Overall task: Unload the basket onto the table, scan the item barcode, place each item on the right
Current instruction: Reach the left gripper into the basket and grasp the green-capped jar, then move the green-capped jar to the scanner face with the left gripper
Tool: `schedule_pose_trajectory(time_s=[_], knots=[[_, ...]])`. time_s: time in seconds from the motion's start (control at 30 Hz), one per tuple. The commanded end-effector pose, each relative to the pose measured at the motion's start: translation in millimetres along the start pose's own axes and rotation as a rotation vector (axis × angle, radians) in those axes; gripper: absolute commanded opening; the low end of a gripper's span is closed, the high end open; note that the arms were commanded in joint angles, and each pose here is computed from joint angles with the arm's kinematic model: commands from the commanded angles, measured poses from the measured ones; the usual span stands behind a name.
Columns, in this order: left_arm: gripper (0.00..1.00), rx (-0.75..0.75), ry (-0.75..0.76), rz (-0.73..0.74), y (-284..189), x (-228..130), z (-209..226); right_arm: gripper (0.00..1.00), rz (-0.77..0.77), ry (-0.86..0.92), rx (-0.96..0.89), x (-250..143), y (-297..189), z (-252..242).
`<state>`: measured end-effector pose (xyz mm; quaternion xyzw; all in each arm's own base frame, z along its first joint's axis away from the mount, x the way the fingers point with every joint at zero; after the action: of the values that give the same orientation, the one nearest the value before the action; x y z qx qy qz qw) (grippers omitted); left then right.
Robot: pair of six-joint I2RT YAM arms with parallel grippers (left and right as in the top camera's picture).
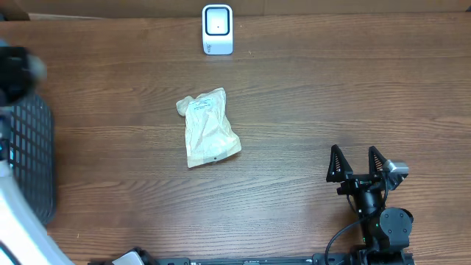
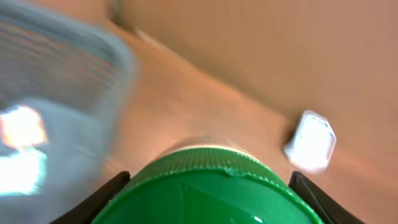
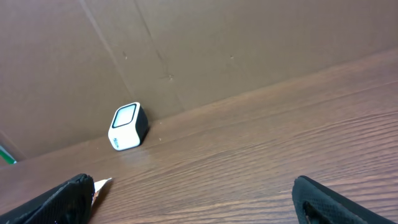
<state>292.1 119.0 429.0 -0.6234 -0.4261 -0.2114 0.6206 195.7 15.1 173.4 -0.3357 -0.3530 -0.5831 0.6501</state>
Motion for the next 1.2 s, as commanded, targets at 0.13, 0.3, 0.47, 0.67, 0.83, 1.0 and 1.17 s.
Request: schedule_pose_trajectory(time_s=[0.13, 0.3, 0.47, 0.67, 0.83, 1.0, 1.17], knots=[[0.58, -0.088, 0.125, 0.299, 68, -50, -58, 1.0, 0.001, -0.003, 0.008, -2, 0, 0], [0.58, -0.011, 0.253, 0.618, 140, -120, -80, 1.0, 0.001, -0.003, 0.008, -2, 0, 0], [0.59, -0.032, 0.311, 0.82, 201, -188, -103, 1.0, 0.001, -0.004, 0.008, -2, 0, 0], [0.58, -0.041, 0.351, 0.9, 237, -234, -121, 1.0, 0.001, -0.003, 0.008, -2, 0, 0], [0.58, -0.024, 0.366, 0.887, 249, -242, -129, 1.0, 0.001, -0.003, 0.008, -2, 0, 0], [0.58, -0.03, 0.365, 0.863, 251, -239, -131, 1.0, 0.001, -0.003, 0.008, -2, 0, 0], [0.59, -0.033, 0.363, 0.846, 251, -233, -133, 1.0, 0.001, -0.004, 0.008, -2, 0, 0]])
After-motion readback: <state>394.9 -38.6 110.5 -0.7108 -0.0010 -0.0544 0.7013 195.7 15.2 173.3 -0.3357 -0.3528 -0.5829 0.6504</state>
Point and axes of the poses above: each gripper's point midway between its finger pads, its own y axis out along the fingers, its own z axis along the line the jaws close on, x = y × z, the point moved 5 cm from there along -y, back along the fingers, and after that the axes turned 11 degrees about y, right-handed, at the moved point
